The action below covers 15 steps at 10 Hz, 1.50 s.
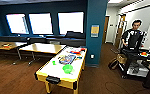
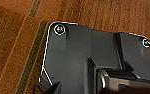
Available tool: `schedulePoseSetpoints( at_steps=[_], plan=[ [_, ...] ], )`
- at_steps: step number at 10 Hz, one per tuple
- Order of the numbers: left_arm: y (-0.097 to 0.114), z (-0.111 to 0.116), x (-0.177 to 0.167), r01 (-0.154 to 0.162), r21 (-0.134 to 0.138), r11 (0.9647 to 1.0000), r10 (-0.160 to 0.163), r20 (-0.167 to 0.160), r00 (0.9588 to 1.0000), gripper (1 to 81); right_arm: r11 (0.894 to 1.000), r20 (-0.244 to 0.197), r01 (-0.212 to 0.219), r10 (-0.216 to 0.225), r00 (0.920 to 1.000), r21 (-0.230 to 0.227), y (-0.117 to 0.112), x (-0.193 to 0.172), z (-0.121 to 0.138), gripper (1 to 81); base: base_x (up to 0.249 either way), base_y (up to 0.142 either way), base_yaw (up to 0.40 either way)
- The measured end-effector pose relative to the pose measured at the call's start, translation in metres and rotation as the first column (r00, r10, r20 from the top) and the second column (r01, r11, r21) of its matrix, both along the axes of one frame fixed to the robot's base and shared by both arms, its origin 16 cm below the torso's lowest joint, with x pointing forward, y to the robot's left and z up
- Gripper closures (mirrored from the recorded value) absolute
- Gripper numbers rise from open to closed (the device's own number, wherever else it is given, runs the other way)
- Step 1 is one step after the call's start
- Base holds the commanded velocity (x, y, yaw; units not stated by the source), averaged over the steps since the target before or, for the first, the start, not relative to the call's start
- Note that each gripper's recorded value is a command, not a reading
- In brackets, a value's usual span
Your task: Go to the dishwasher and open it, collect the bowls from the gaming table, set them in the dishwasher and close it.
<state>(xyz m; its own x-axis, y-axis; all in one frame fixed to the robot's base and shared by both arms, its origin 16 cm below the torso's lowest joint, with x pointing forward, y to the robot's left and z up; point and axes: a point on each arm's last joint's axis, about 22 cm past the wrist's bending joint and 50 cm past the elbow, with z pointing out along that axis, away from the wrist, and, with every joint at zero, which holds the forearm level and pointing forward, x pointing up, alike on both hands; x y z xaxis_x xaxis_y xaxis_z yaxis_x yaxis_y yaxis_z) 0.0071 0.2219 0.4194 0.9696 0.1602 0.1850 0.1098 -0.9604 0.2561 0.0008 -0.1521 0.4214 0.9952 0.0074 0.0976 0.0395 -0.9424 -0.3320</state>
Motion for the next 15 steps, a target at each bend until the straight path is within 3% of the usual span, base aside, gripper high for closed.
schedulePoseSetpoints(
  at_steps=[15],
  plan=[
    [-0.0004,0.0,0.0,0.0,0.0,1.0,0.0,0.0,1.0,1.0,1.0,0.001,0.0,0.0,1.0,0.003,0.0022,0.0002,0.0003,1.0,0.09,0.097,0.0]
  ],
)
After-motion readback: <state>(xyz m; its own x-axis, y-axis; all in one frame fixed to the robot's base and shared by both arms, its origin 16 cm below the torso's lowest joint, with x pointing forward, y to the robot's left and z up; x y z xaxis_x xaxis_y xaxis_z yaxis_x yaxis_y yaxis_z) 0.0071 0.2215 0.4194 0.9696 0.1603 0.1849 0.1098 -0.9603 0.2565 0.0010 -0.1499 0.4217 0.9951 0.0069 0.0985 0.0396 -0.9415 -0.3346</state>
